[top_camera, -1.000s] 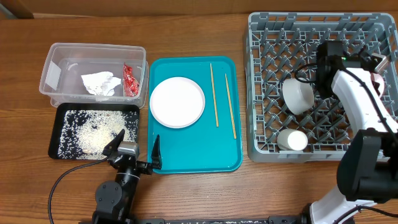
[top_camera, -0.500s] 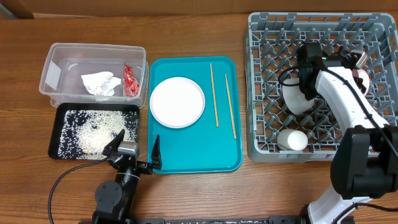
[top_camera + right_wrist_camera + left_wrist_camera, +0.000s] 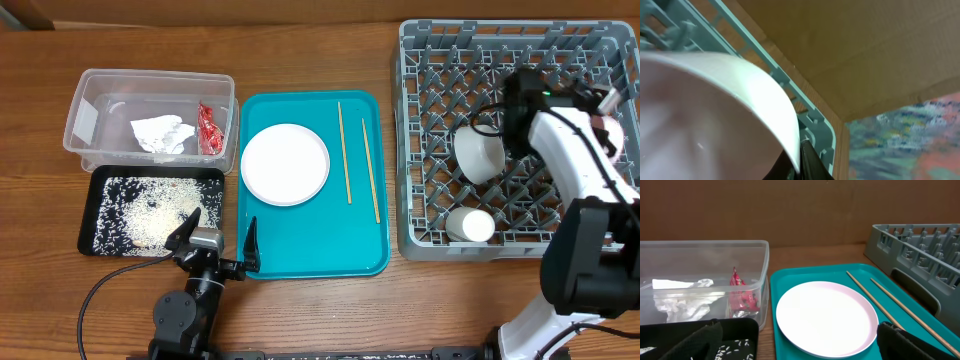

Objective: Sort waste into correct bins and load items into the dishwasher
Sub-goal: 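Lower the pink bowl into the rear of the rack and release, then move the right gripper to the white plate and grasp its rim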

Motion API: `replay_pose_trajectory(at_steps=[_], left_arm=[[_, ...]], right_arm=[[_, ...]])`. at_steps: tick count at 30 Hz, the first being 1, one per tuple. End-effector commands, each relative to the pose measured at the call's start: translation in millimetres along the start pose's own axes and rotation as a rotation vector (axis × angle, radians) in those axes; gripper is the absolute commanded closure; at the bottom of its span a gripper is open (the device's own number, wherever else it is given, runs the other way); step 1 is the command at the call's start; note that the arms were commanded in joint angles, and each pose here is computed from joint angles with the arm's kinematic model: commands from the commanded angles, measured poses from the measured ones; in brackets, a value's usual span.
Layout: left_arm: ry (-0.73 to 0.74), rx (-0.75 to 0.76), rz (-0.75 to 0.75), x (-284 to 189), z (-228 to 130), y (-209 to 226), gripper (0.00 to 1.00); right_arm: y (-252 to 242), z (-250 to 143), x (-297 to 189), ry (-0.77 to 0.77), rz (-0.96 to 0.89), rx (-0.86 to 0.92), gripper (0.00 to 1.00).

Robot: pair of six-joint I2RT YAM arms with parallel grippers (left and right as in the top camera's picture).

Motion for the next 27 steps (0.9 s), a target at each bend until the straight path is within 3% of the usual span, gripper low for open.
replay_pose_trajectory(at_steps=[1, 10, 12, 13, 15, 20, 24, 27], left_arm=[[-0.009, -0.008, 0.002, 0, 0, 1, 0.00], [-0.009, -0.008, 0.002, 0, 0, 1, 0.00], [-0.010, -0.008, 0.002, 0, 0, 1, 0.00], [-0.009, -0.008, 0.002, 0, 0, 1, 0.00], [-0.010, -0.008, 0.002, 0, 0, 1, 0.00], [-0.009, -0.008, 0.002, 0, 0, 1, 0.00], [-0.009, -0.008, 0.002, 0, 0, 1, 0.00], [-0.009, -0.008, 0.002, 0, 0, 1, 0.00]], right_arm=[[15, -6, 3, 0.033, 0.033, -0.029, 0.96], [43, -14, -35, -0.027, 0.119, -0.121, 0.93], [43, -16, -39, -0.033, 0.121, -0.134, 0.76], [43, -16, -40, -0.034, 0.123, -0.134, 0.60], [42, -16, -44, -0.027, 0.145, -0.121, 0.50], [25, -7, -73, 0.014, 0.301, -0.017, 0.49], [3, 1, -116, 0.053, 0.551, 0.023, 0.49], [-8, -3, -161, 0.051, 0.825, -0.077, 0.49]])
Point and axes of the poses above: each gripper's point midway between its finger pads, its own x axis out along the fingers, its own y axis along the line the jaws close on, z = x × y, the point moved 8 cm from there along -x, back along the fingers, and after that the axes turned 6 degrees about -x, right-handed, at the moved point
